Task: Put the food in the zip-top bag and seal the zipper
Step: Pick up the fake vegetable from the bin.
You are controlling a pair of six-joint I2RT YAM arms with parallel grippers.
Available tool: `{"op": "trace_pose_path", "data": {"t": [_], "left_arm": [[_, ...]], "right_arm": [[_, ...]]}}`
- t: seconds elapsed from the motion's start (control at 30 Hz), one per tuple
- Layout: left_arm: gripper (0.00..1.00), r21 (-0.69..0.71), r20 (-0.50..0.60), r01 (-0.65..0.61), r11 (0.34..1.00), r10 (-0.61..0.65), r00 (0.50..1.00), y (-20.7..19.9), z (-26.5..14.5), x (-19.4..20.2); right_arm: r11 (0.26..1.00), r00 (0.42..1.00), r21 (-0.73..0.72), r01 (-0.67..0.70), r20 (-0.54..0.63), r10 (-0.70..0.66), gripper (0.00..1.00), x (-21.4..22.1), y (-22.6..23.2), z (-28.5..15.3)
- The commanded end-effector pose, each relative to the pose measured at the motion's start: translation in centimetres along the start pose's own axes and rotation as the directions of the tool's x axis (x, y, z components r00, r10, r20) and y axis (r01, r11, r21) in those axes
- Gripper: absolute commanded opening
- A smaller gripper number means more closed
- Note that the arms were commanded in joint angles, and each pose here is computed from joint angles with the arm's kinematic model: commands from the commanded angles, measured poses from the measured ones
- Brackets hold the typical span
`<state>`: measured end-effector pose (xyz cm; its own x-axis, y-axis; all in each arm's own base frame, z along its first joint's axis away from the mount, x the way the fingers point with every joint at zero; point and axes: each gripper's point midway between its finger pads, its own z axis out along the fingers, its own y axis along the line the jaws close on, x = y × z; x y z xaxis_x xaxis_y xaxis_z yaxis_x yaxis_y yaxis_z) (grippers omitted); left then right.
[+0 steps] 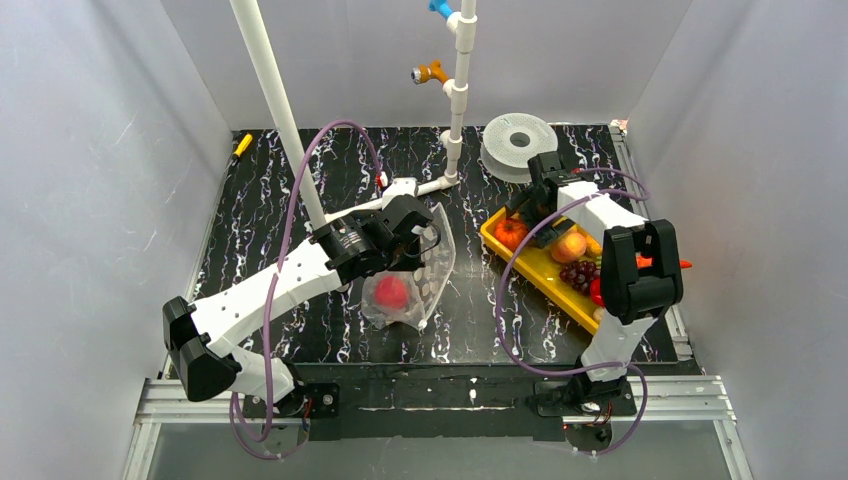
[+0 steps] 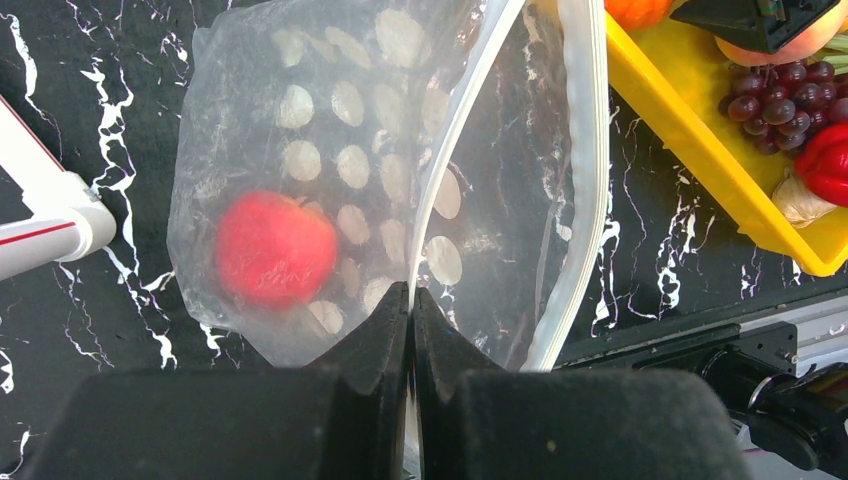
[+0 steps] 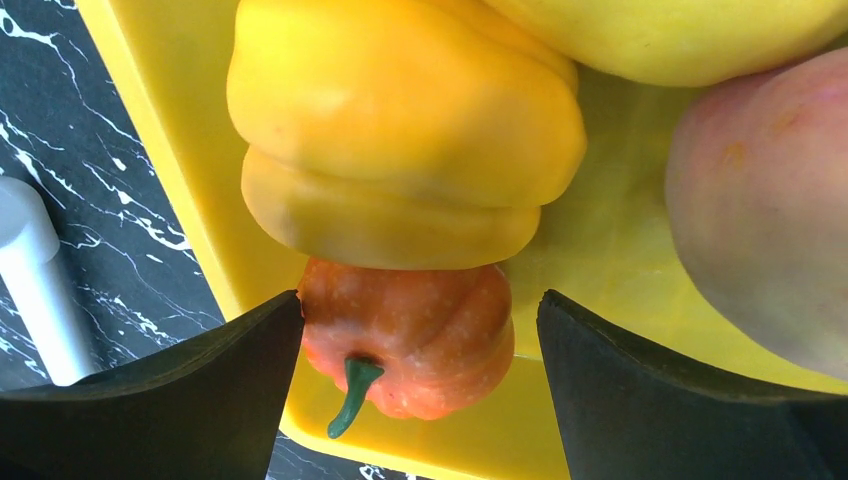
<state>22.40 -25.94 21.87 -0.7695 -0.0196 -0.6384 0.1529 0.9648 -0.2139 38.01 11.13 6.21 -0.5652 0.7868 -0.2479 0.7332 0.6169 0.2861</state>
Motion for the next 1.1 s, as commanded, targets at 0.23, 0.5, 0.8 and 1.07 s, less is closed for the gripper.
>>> {"op": "trace_pose_path", "data": {"t": [0.23,0.5,0.8,1.07], "left_arm": [[0.0,0.012,0.024,0.012,1.0,-0.012,1.0,0.3,-0.9,-0.5],[0.0,0.009,0.019,0.01,1.0,-0.01,1.0,0.4,-0.7,-0.3],[0.0,0.009,0.017,0.008,1.0,-0.008,1.0,0.4,-0.7,-0.3],[0.0,0.011,0.017,0.01,1.0,-0.01,1.0,0.3,-0.6,-0.3]], "right_arm": [[0.998,1.0,0.066,0.005,0.007,-0.006,0.92,0.6,-0.1,1.0],[0.999,0.998,0.036,0.024,0.056,-0.026,0.8,-0.2,-0.3,-0.2],[0.995,0.986,-0.048,0.092,0.142,-0.085,0.46,-1.6,-0.3,-4.7],[0.857,0.899,-0.292,0.424,0.245,-0.362,0.26,0.4,2.7,-11.3]]}}
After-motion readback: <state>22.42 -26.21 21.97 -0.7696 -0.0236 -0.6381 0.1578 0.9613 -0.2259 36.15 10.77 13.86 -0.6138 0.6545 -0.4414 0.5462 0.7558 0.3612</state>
